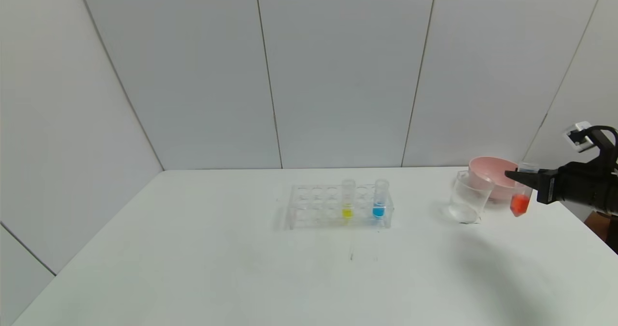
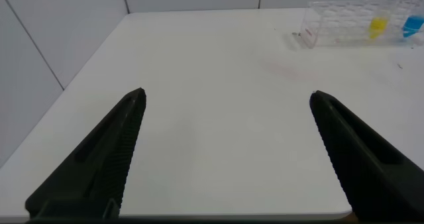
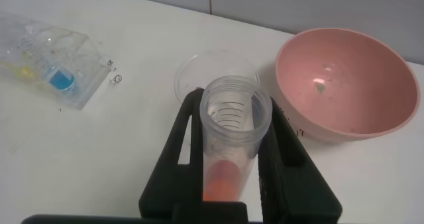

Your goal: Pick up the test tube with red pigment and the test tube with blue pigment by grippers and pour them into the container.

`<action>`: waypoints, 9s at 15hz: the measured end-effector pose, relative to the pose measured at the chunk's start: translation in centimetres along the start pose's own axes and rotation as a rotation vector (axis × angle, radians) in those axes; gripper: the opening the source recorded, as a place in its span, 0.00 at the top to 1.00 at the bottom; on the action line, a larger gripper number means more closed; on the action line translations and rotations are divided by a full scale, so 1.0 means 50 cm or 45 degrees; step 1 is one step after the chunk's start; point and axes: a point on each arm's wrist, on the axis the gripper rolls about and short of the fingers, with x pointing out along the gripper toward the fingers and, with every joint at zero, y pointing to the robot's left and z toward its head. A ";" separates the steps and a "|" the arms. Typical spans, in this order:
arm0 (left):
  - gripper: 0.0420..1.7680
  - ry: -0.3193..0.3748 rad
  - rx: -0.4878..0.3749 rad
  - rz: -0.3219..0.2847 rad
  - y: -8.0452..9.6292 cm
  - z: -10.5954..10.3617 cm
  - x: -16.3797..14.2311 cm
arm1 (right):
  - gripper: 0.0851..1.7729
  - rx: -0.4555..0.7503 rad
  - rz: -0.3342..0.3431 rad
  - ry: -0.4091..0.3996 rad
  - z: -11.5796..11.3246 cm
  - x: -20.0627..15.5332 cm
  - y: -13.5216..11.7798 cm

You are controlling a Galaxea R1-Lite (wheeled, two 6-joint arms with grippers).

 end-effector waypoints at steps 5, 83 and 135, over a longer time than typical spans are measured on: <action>0.00 0.000 0.000 0.000 0.000 0.000 0.000 | 0.74 -0.083 -0.042 0.221 0.107 0.042 0.016; 0.00 0.001 0.000 0.000 0.000 0.000 0.000 | 0.74 -1.498 -0.246 1.053 0.189 0.197 0.078; 0.00 0.000 0.000 0.000 0.000 0.000 0.000 | 0.33 0.066 -0.585 -0.304 0.001 0.200 -0.152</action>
